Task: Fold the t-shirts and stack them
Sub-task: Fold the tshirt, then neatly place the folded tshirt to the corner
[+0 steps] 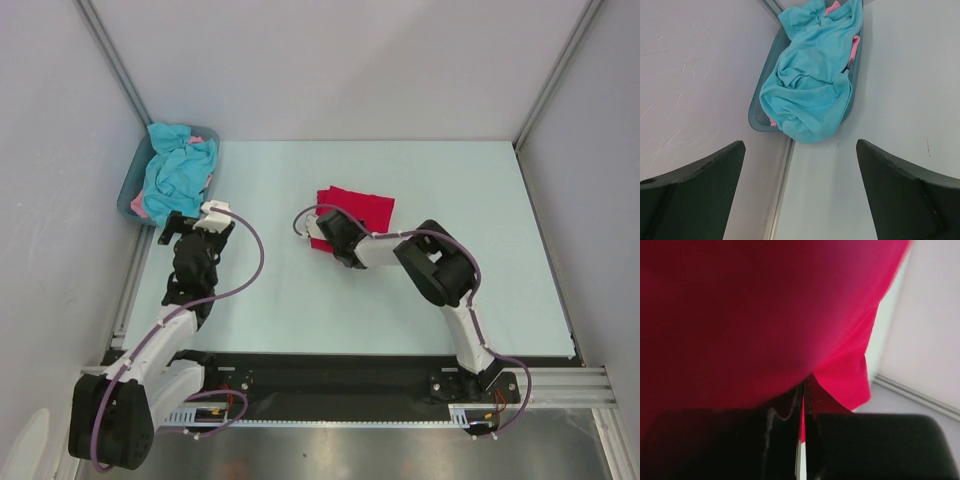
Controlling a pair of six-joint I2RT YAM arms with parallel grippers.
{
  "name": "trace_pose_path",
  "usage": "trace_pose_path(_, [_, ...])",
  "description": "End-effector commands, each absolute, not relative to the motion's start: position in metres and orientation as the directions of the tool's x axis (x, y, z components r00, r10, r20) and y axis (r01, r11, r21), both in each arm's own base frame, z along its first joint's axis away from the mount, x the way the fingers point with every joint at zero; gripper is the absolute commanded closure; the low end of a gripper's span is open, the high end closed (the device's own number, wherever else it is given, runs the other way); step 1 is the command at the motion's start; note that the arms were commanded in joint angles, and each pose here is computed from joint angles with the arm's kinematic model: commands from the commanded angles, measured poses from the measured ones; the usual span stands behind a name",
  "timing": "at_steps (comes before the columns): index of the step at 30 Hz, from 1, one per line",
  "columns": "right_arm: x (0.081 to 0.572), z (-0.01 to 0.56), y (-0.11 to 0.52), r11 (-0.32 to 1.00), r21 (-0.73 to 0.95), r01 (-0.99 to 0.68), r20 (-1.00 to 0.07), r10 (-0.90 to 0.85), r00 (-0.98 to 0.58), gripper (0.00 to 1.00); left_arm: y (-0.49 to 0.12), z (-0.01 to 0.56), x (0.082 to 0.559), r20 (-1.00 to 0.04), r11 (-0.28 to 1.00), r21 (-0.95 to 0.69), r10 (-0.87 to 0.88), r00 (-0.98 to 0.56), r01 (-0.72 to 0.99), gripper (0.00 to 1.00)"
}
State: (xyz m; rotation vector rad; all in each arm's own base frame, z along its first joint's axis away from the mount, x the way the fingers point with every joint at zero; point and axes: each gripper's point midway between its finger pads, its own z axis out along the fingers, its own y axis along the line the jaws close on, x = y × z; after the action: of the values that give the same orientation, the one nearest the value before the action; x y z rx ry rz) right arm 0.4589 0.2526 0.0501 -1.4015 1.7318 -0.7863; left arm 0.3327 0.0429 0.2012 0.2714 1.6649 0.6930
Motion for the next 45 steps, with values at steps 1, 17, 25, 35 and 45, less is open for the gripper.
trace_pose_path(1, [0.440, 0.012, 0.262, 0.169, -0.813, -0.558, -0.146, -0.986, -0.086, 1.00, 0.043, 0.226, 0.335, -0.845, 0.811, 0.535, 0.511, -0.157, -0.238, 0.00])
trace_pose_path(17, [0.459, 0.156, 0.250, 0.374, -0.837, -0.401, -0.340, -0.928, -0.155, 0.39, 0.016, 0.213, 0.345, -0.826, 0.826, 0.560, 0.549, -0.127, -0.068, 0.00])
trace_pose_path(25, [0.450, 0.238, 0.203, 0.703, -0.599, -0.383, -0.624, -0.709, -0.327, 0.03, -0.033, 0.189, 0.353, -0.837, 0.838, 0.490, 0.529, -0.136, 0.240, 0.00])
trace_pose_path(35, [0.400, 0.177, 0.253, 0.703, -0.289, -0.650, -0.636, -0.648, -0.418, 0.75, -0.071, 0.145, 0.363, -0.780, 0.755, 0.443, 0.590, -0.207, 0.483, 0.67])
trace_pose_path(45, [0.383, 0.149, 0.316, 0.593, -0.212, -0.776, -0.635, -0.687, -0.352, 1.00, -0.046, 0.167, 0.354, -0.828, 0.823, 0.474, 0.538, -0.160, 0.314, 1.00])
